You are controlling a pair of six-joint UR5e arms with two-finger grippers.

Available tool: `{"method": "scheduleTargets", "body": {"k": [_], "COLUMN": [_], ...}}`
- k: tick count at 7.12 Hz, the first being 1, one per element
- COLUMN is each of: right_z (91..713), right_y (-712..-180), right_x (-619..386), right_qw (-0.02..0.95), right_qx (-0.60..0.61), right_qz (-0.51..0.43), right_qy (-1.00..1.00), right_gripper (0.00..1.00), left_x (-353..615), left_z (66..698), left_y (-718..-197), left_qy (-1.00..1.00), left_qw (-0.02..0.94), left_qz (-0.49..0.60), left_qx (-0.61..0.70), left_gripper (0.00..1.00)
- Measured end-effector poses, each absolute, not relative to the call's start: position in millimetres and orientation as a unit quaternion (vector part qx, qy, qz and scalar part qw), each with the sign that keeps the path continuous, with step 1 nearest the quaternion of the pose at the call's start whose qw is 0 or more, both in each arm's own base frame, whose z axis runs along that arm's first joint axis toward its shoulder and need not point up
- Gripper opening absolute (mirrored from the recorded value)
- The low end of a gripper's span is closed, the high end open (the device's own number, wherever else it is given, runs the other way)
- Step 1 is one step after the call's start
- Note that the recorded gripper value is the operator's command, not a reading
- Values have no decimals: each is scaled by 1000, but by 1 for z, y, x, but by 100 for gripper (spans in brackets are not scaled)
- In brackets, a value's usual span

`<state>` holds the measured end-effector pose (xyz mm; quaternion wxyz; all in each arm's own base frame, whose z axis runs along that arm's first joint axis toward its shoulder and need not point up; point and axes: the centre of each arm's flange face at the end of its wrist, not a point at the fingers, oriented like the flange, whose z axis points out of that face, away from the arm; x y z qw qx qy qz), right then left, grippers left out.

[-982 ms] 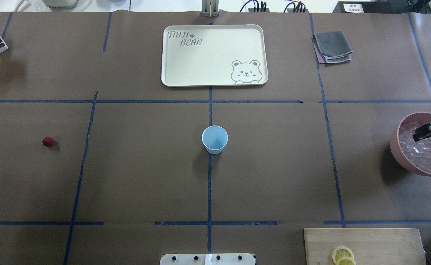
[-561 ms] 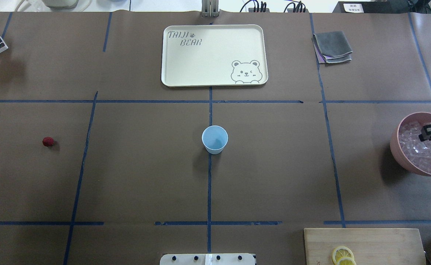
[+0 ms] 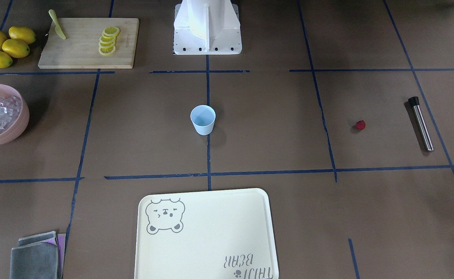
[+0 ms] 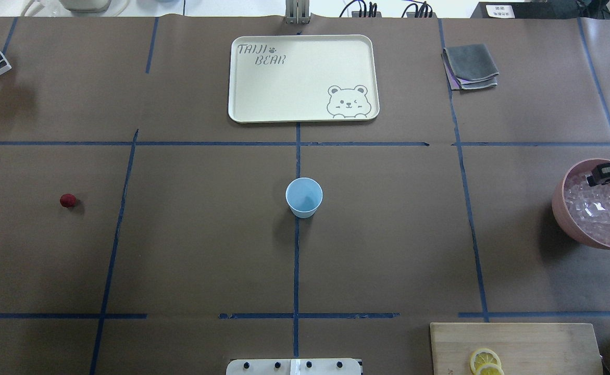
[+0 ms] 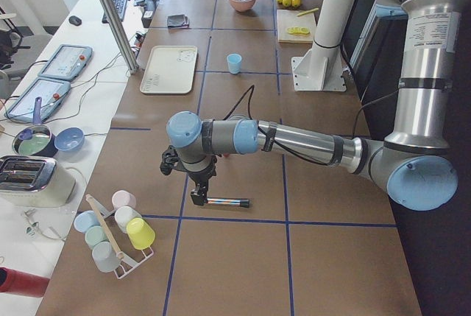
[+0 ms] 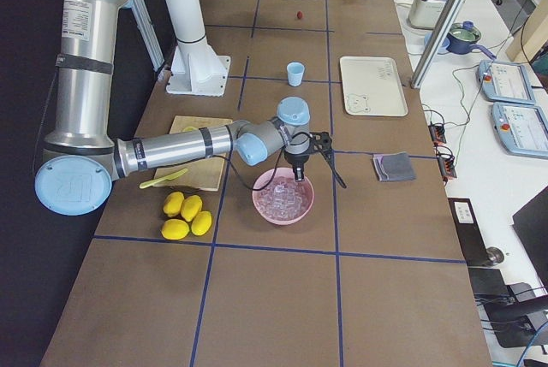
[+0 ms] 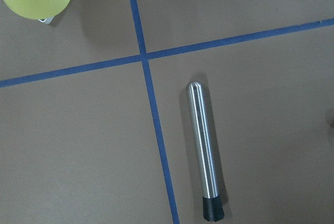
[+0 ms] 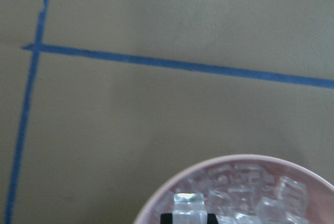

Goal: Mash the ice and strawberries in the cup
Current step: 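Lower the right gripper into the pink bowl and grasp an ice cube, then carry the ice cube over the blue cup and open the right gripper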

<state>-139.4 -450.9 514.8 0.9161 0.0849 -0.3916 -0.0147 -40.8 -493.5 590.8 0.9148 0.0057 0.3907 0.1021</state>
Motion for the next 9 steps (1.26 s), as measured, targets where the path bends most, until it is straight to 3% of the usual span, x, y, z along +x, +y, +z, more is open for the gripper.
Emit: {"method": "scheduleTargets", "body": {"k": [3, 7, 9], "right_z": [389, 214, 177], "right_y": [-464, -434, -424], "right_x": [-217, -415, -472], "right_qw": [873, 825, 833], "right_qx": [49, -45, -65], "right_qz": [101, 226, 241], "right_qy": [-475, -516, -494], "right_gripper": [0, 1, 2], "left_x": [-41, -40, -40], "left_z": [593, 599, 599], "left_y": [-493, -493, -493], "left_qy": [391, 391, 391], "left_qw": [915, 915, 915], "left_qz": [102, 101, 101], "left_qx": [5, -1, -2], "left_gripper": [100, 100, 100]}}
